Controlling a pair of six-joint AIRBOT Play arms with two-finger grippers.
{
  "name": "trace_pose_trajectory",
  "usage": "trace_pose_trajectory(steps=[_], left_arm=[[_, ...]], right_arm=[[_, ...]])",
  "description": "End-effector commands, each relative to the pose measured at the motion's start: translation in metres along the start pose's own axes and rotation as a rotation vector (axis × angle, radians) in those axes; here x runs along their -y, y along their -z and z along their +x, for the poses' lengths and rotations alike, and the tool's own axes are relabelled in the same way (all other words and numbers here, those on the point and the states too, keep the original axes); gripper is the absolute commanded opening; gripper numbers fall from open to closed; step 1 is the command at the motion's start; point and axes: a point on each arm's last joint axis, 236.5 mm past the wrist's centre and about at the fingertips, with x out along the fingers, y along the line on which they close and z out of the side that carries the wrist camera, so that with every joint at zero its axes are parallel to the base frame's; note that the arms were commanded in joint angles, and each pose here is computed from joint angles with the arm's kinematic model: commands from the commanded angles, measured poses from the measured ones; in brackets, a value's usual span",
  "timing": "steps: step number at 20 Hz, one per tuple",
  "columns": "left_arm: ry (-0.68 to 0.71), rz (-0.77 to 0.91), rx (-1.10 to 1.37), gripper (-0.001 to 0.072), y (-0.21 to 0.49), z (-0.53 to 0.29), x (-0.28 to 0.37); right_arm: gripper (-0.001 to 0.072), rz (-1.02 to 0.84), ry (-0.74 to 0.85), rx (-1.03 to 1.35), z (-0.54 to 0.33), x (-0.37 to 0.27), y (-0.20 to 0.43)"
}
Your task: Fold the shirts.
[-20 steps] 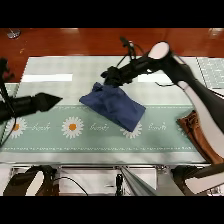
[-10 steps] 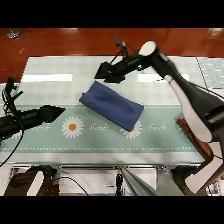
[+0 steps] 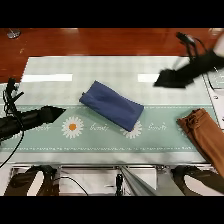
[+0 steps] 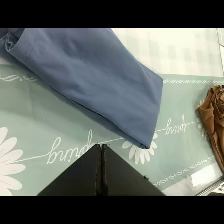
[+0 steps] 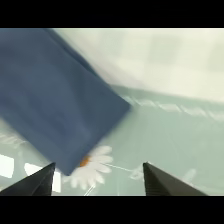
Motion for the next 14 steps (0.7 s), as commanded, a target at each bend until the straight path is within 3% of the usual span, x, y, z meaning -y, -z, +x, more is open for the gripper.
trace_pose_trajectory(steps=[1, 5, 14], left_arm=[[-0.006, 0.002, 0.013, 0.0024, -0.003, 0.000, -0.002], [-0.016, -0.013, 0.013, 0.0025, -0.006, 0.004, -0.008], [-0.021, -0.059, -0.044, 0.0024, 0.001, 0.015, -0.019]], right_arm=[[0.0634, 0.314, 0.062, 0.177, 0.025, 0.053, 0.064], [0.0634, 0.528, -0.283, 0.114, 0.097, -0.006, 0.105], [0.0632, 0.525, -0.347, -0.164, 0.184, -0.029, 0.110]])
